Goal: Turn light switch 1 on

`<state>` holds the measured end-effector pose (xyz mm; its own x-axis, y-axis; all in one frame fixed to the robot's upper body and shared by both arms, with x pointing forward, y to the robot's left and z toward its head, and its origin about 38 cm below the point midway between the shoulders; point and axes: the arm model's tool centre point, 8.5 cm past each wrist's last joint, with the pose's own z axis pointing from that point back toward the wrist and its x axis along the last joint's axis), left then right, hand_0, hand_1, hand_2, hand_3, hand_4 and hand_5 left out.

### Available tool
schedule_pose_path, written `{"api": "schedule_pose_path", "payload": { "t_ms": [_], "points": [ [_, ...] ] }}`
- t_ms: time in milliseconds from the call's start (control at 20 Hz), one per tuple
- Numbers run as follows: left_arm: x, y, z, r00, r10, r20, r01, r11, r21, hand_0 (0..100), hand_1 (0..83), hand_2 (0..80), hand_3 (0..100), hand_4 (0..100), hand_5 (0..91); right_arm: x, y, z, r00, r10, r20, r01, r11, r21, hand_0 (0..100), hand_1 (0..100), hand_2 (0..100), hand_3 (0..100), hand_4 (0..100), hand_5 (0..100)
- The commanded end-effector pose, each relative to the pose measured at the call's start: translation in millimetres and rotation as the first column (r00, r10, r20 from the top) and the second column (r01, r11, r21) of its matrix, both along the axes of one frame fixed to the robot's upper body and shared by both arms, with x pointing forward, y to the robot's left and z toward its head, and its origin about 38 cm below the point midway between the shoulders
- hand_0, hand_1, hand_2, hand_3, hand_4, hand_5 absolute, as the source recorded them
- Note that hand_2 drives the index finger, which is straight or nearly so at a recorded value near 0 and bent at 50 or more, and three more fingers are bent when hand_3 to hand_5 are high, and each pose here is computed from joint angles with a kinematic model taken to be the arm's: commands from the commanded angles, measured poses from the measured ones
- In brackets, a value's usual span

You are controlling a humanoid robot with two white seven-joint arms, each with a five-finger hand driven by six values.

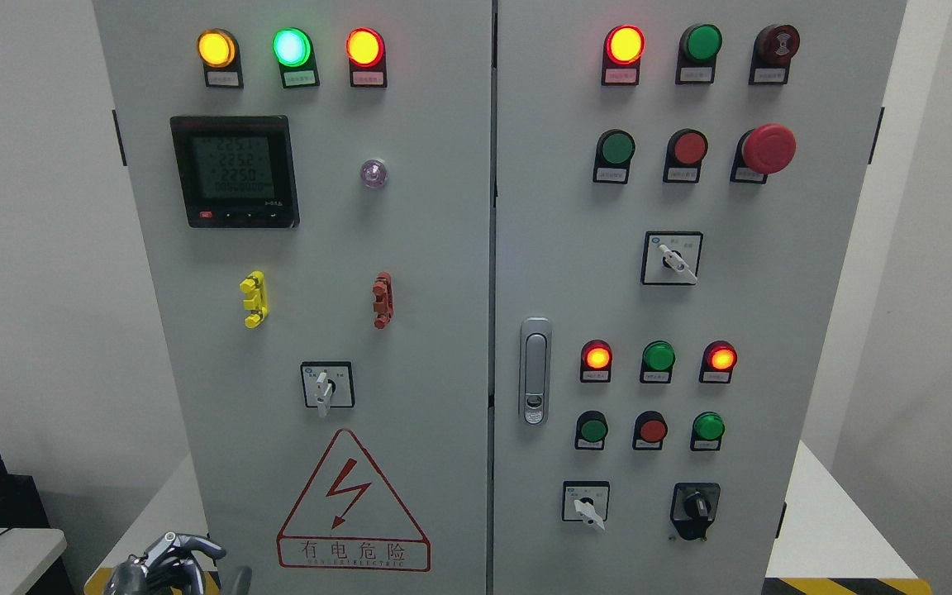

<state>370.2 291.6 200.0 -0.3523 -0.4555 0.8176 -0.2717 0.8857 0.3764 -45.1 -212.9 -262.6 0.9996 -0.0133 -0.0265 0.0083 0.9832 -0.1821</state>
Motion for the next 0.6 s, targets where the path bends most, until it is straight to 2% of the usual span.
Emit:
{"api": "schedule_pose_path", "payload": {
  "t_ms": [0, 150, 551],
  "points": [
    [18, -67, 23, 0.997, -0.072, 0.038, 0.073, 0.997, -0.022, 7, 53.3, 53.4, 95, 94, 76.7, 0, 0.5, 0, 1.000, 0.027, 0.000, -0.027, 1.000, 0.003, 12, 39, 0, 0, 0, 0],
    [25, -70, 31, 0.999, -0.027, 0.041, 0.030, 0.998, -0.057, 8, 53.9, 53.7, 96, 95, 77.5, 0, 1.5, 0, 1.000, 0.027, 0.000, -0.027, 1.000, 0.004, 12, 39, 0, 0, 0, 0],
    [38, -84, 50, 0.999, 0.012, 0.033, -0.009, 0.995, -0.096, 11, 55.7, 54.0, 96, 95, 79.9, 0, 0.5, 0, 1.000, 0.027, 0.000, -0.027, 1.000, 0.003, 12, 39, 0, 0, 0, 0]
  ]
}}
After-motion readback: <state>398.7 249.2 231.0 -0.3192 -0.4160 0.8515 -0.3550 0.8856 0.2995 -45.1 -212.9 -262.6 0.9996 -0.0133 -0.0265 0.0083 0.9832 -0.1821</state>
